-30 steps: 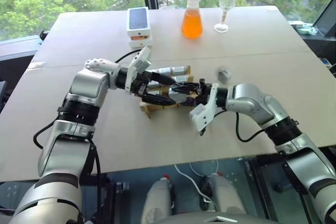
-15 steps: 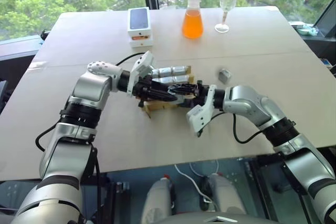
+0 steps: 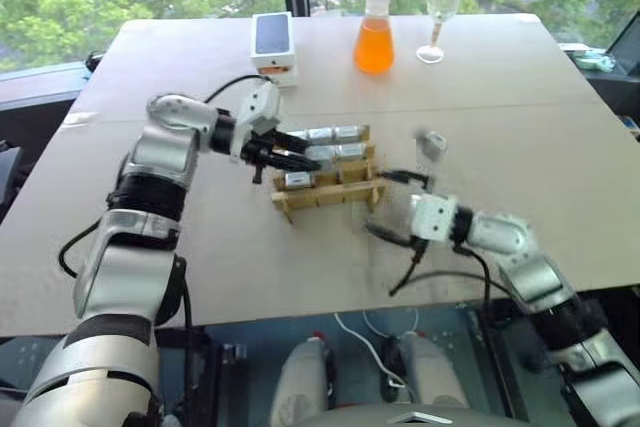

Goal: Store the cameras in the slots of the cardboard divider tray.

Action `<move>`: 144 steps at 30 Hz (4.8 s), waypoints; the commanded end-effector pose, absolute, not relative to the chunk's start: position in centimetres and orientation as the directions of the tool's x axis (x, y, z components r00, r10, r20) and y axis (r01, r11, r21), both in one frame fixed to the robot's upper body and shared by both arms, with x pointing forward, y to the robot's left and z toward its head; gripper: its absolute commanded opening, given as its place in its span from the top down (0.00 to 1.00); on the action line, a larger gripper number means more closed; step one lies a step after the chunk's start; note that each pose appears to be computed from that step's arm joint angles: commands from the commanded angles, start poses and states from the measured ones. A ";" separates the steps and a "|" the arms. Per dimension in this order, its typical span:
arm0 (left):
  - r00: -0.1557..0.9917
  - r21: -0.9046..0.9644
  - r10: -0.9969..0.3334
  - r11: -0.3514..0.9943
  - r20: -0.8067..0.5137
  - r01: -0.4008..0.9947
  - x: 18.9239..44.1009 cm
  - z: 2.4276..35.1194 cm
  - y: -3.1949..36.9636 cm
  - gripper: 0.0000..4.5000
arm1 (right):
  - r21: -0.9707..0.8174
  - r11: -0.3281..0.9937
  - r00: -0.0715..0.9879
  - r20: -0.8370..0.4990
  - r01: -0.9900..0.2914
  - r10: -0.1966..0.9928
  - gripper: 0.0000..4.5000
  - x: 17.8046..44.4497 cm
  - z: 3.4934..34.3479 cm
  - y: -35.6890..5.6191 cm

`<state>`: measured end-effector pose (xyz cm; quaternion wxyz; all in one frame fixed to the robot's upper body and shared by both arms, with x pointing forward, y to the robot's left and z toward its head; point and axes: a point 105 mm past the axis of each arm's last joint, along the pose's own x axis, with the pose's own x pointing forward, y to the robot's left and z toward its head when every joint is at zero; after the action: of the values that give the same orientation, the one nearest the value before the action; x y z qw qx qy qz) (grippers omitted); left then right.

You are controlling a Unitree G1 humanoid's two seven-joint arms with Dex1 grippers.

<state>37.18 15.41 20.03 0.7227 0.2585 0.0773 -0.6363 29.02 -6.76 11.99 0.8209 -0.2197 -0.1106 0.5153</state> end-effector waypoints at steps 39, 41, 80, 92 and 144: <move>0.135 0.230 -0.863 0.022 -0.487 0.973 38.3 16.7 14.0 0.82 | -0.173 0.579 0.529 0.264 -0.797 0.807 0.02 23.5 12.4 -13.5; 0.138 0.229 -0.867 0.029 -0.478 0.973 38.3 16.8 13.9 0.59 | -0.172 0.579 0.529 0.263 -0.797 0.807 0.01 23.5 12.3 -13.5; 0.623 0.268 -0.778 0.586 -0.079 0.765 26.1 21.0 14.6 0.00 | -0.031 0.731 0.729 -0.104 -0.682 0.676 0.11 43.0 13.7 -14.8; 0.597 0.254 -0.790 0.555 -0.137 0.792 26.0 20.4 14.5 0.00 | -0.066 0.673 0.674 0.012 -0.737 0.739 0.83 42.5 15.8 -13.9; 0.725 0.169 -0.676 0.705 -0.134 0.689 22.5 18.9 16.2 0.00 | -0.463 -0.133 0.062 -0.381 -0.877 0.922 0.60 38.2 16.4 -1.7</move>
<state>22.72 16.67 18.02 0.9262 0.0903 0.0518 -0.3623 38.27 -1.70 16.05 0.6602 -0.3082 -0.0253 0.6845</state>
